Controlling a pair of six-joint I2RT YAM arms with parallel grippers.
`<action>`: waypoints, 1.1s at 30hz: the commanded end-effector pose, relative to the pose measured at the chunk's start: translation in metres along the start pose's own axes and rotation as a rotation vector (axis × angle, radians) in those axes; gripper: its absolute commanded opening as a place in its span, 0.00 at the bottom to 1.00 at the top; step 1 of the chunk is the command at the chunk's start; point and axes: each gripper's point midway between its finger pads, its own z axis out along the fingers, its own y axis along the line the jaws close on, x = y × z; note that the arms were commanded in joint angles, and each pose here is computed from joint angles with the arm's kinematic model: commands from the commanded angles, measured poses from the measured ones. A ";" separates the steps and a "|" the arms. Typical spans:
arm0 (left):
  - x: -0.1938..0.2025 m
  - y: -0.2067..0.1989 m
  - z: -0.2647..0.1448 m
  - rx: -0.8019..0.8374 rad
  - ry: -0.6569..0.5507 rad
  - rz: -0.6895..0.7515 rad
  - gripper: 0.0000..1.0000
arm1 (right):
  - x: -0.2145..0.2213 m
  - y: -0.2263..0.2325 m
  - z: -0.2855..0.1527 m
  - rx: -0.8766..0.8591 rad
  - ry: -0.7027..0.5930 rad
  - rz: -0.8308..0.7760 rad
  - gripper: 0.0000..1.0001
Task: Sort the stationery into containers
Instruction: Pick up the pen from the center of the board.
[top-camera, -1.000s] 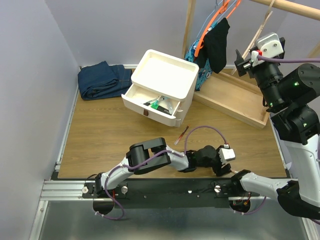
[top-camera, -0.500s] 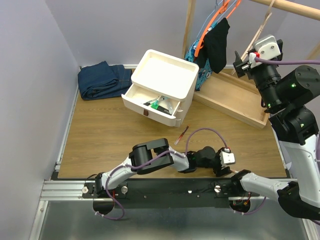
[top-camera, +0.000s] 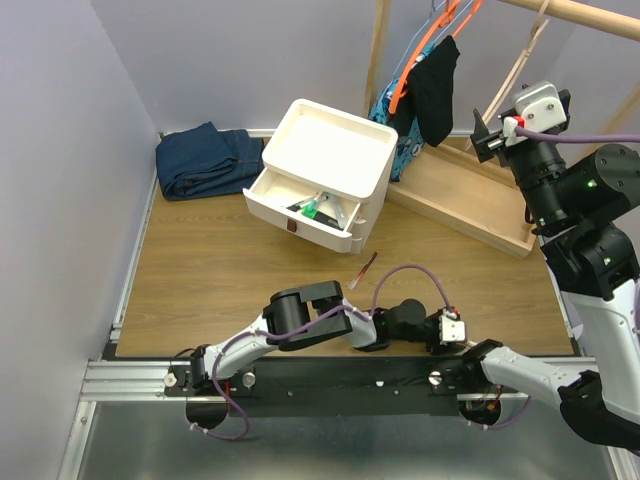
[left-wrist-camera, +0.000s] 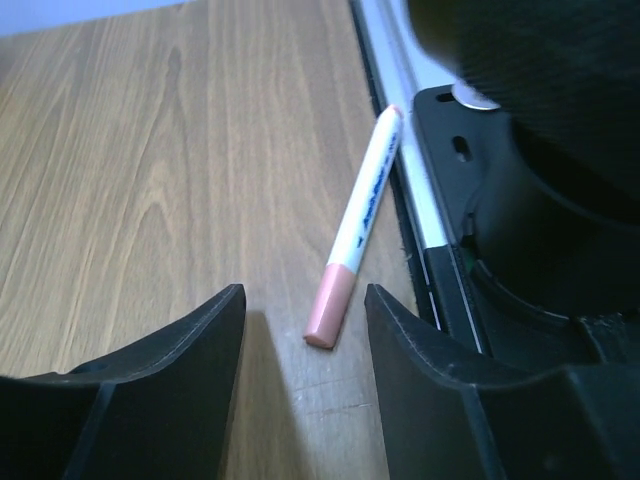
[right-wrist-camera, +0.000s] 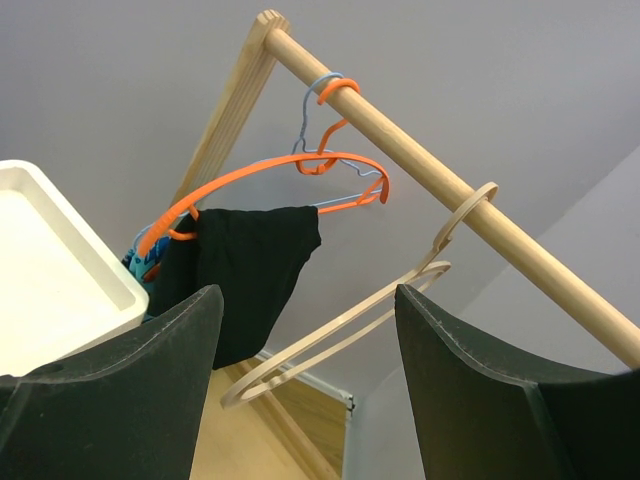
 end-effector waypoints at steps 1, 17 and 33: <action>0.140 -0.068 -0.042 0.230 0.368 -0.030 0.57 | -0.002 -0.004 -0.003 0.023 -0.010 0.000 0.77; 0.166 -0.077 -0.052 0.268 0.472 -0.192 0.42 | 0.000 -0.001 -0.009 0.000 -0.004 -0.010 0.77; 0.169 -0.048 -0.075 0.168 0.540 -0.208 0.16 | -0.014 -0.018 -0.012 0.054 -0.044 -0.015 0.77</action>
